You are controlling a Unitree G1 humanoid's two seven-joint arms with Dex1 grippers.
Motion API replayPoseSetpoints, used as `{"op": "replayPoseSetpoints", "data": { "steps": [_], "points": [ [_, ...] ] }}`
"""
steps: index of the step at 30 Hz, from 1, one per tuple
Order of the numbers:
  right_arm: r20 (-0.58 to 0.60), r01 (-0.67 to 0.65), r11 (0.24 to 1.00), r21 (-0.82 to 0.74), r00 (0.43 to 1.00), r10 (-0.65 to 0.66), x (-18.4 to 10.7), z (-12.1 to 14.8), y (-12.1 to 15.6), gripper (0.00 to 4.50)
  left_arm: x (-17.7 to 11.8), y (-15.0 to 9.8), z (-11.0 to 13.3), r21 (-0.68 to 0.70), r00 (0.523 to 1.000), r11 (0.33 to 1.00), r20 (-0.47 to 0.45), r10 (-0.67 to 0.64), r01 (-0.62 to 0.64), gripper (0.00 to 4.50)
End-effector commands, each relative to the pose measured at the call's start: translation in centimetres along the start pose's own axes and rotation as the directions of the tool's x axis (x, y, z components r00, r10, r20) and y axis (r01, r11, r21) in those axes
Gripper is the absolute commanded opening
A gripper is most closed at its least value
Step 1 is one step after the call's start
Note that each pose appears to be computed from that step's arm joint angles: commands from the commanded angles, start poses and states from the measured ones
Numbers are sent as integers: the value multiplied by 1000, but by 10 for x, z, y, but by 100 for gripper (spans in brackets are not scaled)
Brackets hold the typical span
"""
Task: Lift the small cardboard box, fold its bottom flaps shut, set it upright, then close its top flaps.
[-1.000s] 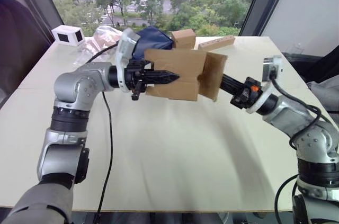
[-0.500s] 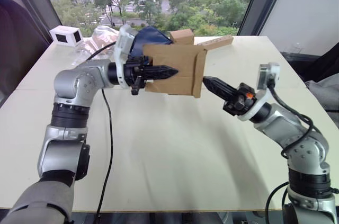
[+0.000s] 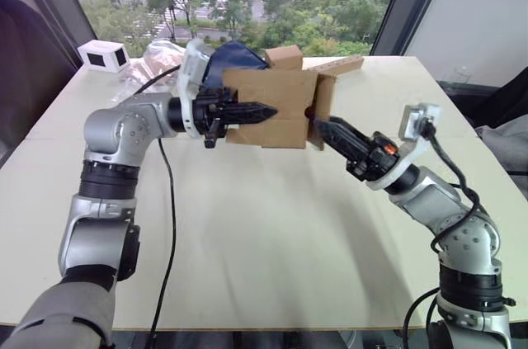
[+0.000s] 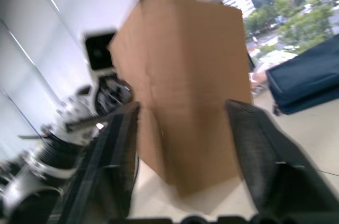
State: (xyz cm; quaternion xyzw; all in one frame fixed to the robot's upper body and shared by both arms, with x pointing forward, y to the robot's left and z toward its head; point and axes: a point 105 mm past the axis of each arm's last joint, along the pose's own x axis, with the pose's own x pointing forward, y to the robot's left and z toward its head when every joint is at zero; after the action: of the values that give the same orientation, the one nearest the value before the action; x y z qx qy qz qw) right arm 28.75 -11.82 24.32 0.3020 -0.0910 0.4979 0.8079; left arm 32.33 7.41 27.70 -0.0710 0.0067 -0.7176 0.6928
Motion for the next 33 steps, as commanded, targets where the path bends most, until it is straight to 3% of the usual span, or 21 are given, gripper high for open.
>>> {"op": "replayPoseSetpoints", "data": {
  "steps": [1, 12, 15, 17, 18, 33],
  "points": [
    [69, -54, 998, 41, 996, 51, 1, 11, 9, 260, 3, -7, 14, 46, 999, 999, 15, -29, 28, 0],
    [104, -4, 996, 88, 995, -5, 2, 1, 1, 260, 4, -7, 15, 47, 999, 998, 18, -30, 29, 0],
    [118, 10, 996, 93, 993, -21, 1, 2, -3, 184, 4, -7, 15, 48, 999, 998, 20, -31, 30, 0],
    [125, 7, 995, 103, 992, -20, 0, 1, -3, 97, 4, -7, 15, 48, 999, 998, 21, -31, 30, 0],
    [128, 6, 995, 104, 992, -20, 1, 1, -3, 76, 4, -7, 15, 47, 999, 998, 23, -31, 30, 0],
    [149, -11, 994, 106, 989, -4, 13, -4, 3, 76, 8, -6, 13, 44, 999, 999, 44, -28, 26, 0]
  ]
}}
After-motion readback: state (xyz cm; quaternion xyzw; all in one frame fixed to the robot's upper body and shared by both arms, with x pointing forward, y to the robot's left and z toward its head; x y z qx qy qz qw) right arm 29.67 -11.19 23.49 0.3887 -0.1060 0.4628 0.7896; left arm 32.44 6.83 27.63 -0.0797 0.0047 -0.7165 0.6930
